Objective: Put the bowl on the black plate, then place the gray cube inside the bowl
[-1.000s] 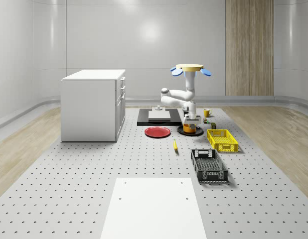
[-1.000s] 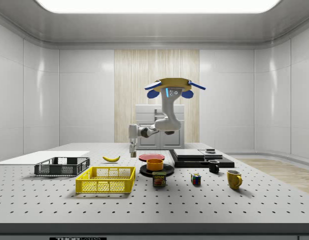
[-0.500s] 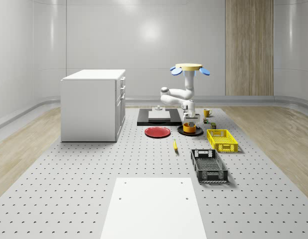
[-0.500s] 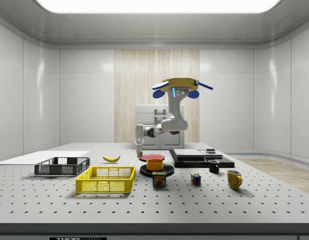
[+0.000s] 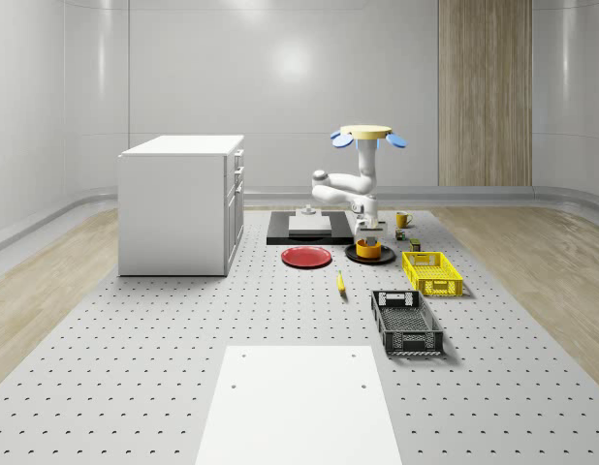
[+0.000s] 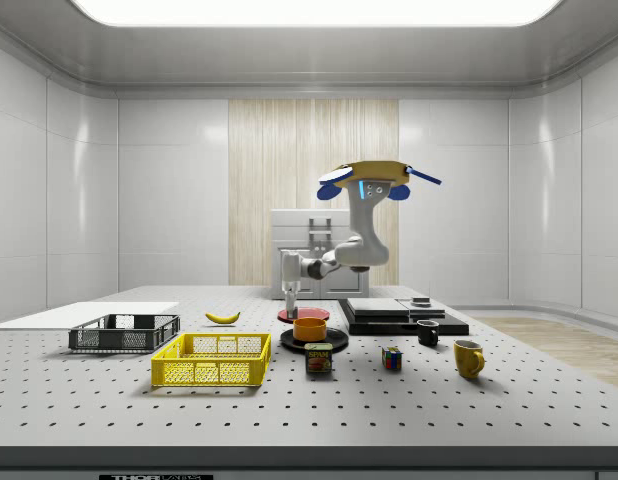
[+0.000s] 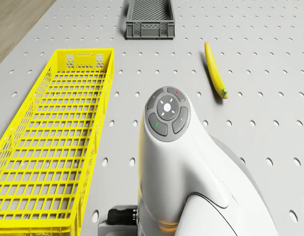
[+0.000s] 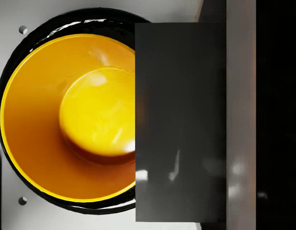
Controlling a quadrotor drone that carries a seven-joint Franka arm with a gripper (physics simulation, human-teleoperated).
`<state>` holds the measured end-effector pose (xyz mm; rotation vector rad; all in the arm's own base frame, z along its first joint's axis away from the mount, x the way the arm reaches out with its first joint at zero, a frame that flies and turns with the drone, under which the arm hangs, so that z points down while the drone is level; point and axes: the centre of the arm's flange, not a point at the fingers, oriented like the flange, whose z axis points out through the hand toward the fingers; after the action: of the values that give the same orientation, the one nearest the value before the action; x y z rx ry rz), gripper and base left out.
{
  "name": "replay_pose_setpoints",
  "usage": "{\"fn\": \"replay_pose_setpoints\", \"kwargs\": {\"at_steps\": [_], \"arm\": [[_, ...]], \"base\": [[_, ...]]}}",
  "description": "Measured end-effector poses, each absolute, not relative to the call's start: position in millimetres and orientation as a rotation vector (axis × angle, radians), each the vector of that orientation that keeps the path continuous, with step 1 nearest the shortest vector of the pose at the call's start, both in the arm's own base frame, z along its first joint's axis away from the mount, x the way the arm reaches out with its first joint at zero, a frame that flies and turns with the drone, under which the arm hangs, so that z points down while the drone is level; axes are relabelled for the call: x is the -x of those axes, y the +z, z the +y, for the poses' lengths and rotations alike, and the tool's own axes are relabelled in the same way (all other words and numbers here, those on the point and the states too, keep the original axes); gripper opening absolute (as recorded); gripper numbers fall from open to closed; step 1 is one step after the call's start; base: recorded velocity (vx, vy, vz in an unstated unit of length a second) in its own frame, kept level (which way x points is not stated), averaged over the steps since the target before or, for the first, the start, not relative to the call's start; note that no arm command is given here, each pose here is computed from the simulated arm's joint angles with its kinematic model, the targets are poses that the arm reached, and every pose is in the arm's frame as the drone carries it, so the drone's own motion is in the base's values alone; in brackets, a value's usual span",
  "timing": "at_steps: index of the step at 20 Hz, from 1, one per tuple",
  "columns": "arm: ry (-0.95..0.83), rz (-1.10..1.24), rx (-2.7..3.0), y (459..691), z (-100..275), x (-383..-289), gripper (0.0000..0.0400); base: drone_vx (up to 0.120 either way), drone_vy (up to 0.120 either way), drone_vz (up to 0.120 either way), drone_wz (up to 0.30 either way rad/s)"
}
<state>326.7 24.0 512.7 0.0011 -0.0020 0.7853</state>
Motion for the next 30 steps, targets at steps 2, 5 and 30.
{"fn": "replay_pose_setpoints", "kwargs": {"at_steps": [2, 5, 30], "arm": [[0.785, -0.002, -0.001, 513, 24, -326.7, 0.025], [0.785, -0.002, -0.001, 513, 24, -326.7, 0.025], [0.786, -0.002, -0.001, 552, 24, -326.7, 0.0323]], "base": [[-0.12, 0.0, -0.02, 0.0], [-0.12, 0.0, -0.12, 0.0], [-0.032, 0.0, -0.008, 0.0]]}}
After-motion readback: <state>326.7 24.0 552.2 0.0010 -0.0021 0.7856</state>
